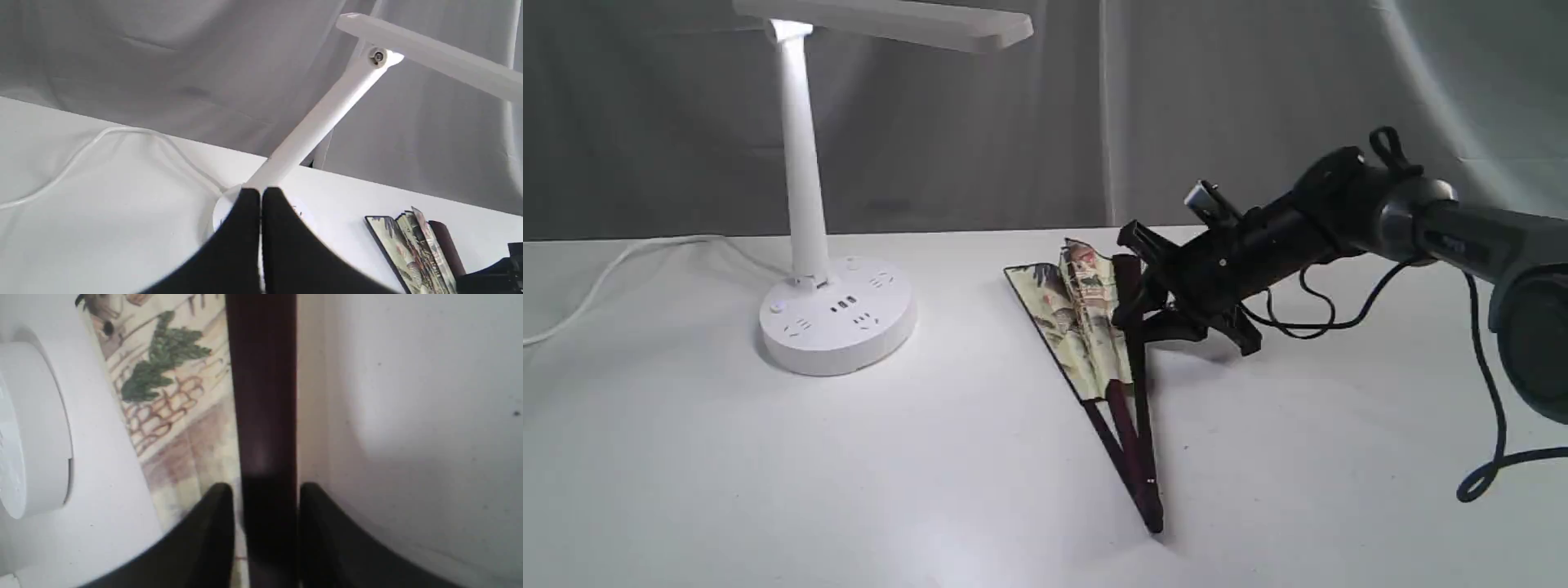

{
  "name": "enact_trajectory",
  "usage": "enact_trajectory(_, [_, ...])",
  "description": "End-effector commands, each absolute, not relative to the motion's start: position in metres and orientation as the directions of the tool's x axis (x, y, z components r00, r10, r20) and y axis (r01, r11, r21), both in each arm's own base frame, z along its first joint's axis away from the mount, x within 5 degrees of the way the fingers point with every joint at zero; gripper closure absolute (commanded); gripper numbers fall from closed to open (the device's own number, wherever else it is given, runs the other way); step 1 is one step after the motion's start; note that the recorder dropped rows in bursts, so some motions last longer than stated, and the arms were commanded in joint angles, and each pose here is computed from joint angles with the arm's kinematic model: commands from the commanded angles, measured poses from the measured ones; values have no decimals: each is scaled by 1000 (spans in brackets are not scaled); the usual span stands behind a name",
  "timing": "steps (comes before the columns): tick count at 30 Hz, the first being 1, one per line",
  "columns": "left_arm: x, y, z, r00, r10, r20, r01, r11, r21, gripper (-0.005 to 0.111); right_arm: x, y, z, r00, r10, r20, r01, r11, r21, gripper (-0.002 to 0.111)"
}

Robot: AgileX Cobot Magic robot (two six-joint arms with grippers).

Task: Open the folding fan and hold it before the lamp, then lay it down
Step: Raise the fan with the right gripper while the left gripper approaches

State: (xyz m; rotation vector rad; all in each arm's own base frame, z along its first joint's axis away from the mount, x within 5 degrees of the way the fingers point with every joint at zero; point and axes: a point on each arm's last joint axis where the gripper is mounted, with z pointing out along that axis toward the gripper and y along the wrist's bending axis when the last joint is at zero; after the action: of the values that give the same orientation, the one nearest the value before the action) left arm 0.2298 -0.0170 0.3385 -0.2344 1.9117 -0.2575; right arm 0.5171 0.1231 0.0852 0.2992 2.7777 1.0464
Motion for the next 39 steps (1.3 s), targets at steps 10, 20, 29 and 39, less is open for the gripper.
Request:
enact_trajectory(10, [253,-20,314,-443,-325,-835,-84,943,-323,106,506,128,75,-984,-20,-177,-143,679,720,108])
enact_trajectory(20, [261,-28,289,-553,-552,-624,-224,820,-527,60,503,121,149,-926,-110,-361,-363,525,770,108])
enact_trajectory(29, [275,-41,266,-629,-611,-481,-237,740,-629,52,499,129,198,-937,-7,-348,-312,463,830,108])
enact_trajectory(39, [308,-63,216,-722,-627,-293,-217,606,-765,52,484,180,205,-965,-31,-262,-253,392,884,108])
